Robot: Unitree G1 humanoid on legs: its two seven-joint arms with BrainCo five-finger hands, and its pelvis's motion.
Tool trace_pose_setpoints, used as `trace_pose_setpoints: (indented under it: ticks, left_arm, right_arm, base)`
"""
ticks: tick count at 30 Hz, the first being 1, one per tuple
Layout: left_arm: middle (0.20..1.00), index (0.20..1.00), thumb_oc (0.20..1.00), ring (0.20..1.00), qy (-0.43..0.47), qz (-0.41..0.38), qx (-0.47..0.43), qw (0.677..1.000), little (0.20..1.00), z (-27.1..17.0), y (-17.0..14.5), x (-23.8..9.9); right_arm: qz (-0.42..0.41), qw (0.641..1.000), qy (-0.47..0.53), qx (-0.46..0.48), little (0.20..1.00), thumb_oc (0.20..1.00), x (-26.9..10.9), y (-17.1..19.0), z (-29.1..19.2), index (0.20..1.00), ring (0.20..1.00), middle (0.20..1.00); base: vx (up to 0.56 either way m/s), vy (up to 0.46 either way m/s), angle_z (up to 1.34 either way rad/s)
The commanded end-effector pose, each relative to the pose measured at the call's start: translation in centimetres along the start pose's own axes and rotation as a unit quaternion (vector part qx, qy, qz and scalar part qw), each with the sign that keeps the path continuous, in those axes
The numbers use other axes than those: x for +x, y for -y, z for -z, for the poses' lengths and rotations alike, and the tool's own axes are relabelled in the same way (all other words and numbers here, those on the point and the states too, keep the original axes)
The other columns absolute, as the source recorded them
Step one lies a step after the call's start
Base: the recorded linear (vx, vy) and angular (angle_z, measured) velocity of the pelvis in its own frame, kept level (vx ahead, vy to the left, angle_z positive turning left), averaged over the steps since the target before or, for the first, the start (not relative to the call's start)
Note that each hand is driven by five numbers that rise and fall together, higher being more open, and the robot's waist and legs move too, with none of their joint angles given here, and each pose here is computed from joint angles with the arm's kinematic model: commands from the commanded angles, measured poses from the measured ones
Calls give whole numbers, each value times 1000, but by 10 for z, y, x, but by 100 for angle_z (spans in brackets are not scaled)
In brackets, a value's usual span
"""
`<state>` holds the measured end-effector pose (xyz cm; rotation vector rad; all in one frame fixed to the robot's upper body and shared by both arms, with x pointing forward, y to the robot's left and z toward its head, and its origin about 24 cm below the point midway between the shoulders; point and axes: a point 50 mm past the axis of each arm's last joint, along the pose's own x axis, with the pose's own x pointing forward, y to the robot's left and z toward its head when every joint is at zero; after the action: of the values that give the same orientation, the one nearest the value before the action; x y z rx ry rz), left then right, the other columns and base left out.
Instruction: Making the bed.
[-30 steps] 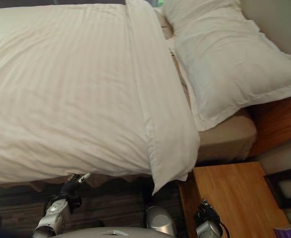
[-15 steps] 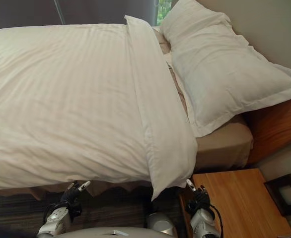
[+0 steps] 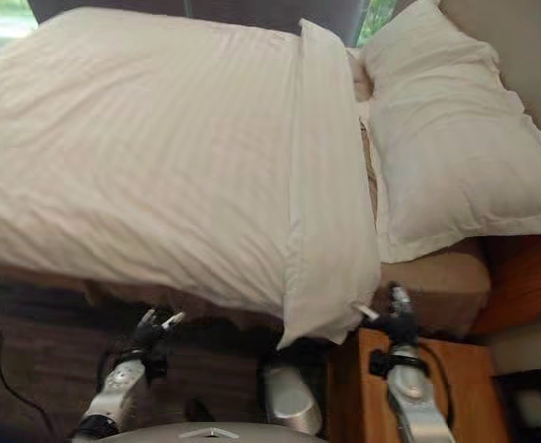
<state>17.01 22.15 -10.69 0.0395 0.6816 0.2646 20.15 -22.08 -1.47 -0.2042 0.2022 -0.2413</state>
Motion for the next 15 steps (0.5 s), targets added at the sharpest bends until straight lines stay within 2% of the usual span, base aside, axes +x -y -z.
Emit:
trace_pose_setpoints:
  ticks: [1,4,9,12,15]
  left_arm:
    - [1000,1000,1000,1000,101,10,12,995,1000,-46,-5,4]
    - [1000,1000,1000,1000,129,25,-5,991,1000,-60,1,3]
    - [1000,1000,1000,1000,198,48,-53,978,1000,-88,9,-8]
    - [1000,1000,1000,1000,247,24,-73,966,1000,-109,0,-14]
    - [1000,1000,1000,1000,327,-28,-49,943,1000,-143,-15,-22]
  right_arm:
    - [12,988,149,30,1000,1000,26,-9,-64,1000,1000,1000]
    - [13,986,164,38,1000,1000,28,-11,-72,1000,1000,1000]
    - [-24,981,192,12,1000,1000,30,-22,-85,1000,1000,1000]
    - [-33,982,188,16,1000,1000,31,-27,-83,1000,1000,1000]
    - [-30,980,195,0,1000,1000,34,-24,-84,1000,1000,1000]
  base:
    - [-102,-105,28]
    - [-22,-150,13]
    - [-66,-164,-45]
    - [-117,-115,-20]
    - [-269,-61,51]
